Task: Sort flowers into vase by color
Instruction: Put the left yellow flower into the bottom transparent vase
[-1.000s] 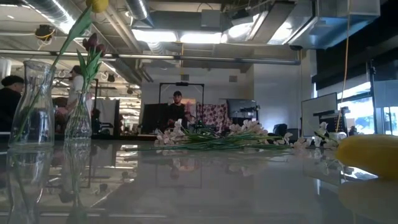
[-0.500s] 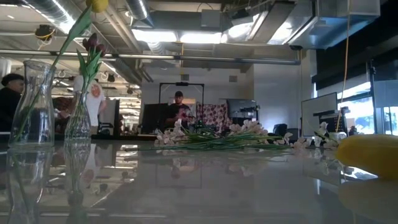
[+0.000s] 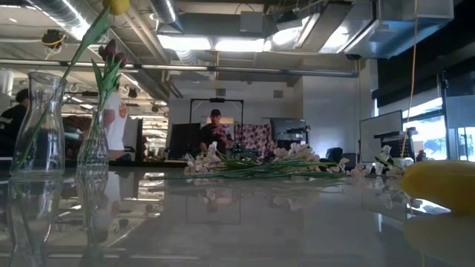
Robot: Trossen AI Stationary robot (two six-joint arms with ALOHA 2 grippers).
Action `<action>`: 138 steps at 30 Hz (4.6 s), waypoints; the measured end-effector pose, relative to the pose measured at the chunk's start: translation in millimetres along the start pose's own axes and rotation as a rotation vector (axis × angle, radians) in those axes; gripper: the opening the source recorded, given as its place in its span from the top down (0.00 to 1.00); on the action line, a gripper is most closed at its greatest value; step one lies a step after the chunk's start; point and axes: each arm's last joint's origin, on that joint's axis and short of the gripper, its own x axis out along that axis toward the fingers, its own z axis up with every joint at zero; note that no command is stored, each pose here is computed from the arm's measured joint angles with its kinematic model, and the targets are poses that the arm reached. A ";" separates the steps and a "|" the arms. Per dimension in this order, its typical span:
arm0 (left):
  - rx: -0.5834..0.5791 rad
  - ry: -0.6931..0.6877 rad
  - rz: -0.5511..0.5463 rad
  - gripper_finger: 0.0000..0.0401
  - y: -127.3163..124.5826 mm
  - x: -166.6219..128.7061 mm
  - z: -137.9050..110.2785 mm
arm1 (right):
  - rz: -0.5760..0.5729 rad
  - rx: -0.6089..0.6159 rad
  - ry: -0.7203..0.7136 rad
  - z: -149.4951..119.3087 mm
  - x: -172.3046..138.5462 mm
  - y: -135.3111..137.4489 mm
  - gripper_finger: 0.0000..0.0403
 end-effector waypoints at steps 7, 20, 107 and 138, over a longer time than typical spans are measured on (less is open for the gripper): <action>-0.018 0.051 -0.012 0.77 3.8 4.2 -5.1 | -0.002 -0.089 0.045 -4.3 -0.1 -0.4 1.00; 0.042 0.074 0.091 0.99 1.5 30.0 -32.5 | -0.002 -0.120 0.100 -7.7 -1.7 -0.6 0.99; 0.049 0.122 -0.163 0.94 10.1 106.8 -7.1 | 0.046 -0.232 0.780 85.8 -35.8 20.5 0.97; 0.092 -0.039 -0.038 1.00 67.4 -91.8 83.3 | -0.225 -0.267 0.449 103.8 -134.3 123.2 0.40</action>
